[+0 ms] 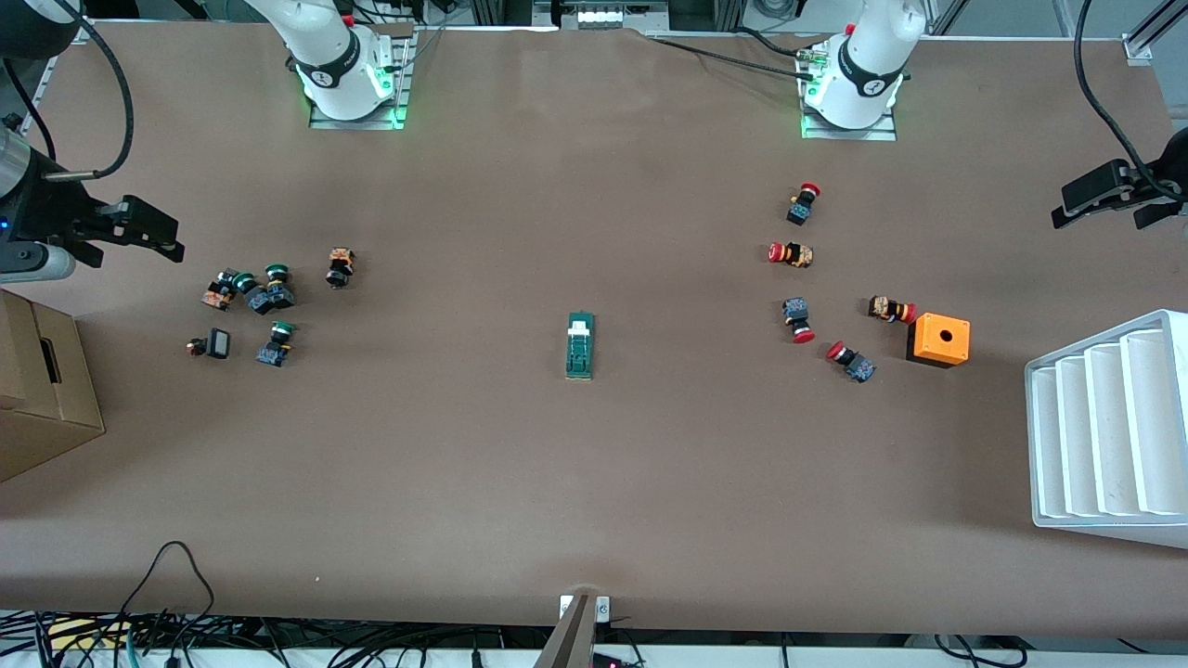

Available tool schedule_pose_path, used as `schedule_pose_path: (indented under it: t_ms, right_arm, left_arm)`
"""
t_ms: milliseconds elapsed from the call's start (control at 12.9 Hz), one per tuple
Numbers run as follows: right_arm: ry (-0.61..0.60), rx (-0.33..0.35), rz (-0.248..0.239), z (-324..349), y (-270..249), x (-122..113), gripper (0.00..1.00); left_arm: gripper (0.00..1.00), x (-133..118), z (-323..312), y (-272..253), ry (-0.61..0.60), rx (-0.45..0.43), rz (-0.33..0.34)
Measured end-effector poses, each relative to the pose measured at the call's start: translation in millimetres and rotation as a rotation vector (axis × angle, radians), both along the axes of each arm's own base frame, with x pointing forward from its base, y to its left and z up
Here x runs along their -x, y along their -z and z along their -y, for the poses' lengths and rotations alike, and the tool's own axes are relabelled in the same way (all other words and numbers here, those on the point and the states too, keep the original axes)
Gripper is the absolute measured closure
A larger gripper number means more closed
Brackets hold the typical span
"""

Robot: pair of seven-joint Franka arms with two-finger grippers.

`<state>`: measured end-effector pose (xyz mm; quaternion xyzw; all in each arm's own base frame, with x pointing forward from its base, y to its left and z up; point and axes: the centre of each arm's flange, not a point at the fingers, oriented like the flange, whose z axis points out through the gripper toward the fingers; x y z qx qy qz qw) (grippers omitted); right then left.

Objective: Close load switch with both arms
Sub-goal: 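Move the left gripper over the green knife switch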

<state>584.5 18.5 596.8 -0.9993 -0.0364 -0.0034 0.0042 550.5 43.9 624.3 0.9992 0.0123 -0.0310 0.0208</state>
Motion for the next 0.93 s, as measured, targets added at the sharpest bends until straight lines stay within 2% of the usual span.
schedule_pose_path:
  t_ms: [695, 927]
  right_arm:
    - [-0.022, 0.028, 0.001, -9, 0, 0, 0.0]
    - [-0.022, 0.028, 0.001, -9, 0, 0, 0.0]
  left_arm:
    - [0.0, 0, 3, 0, 0.006, 0.0, 0.0]
    - [0.0, -2, 32, 0, 0.037, 0.003, 0.0]
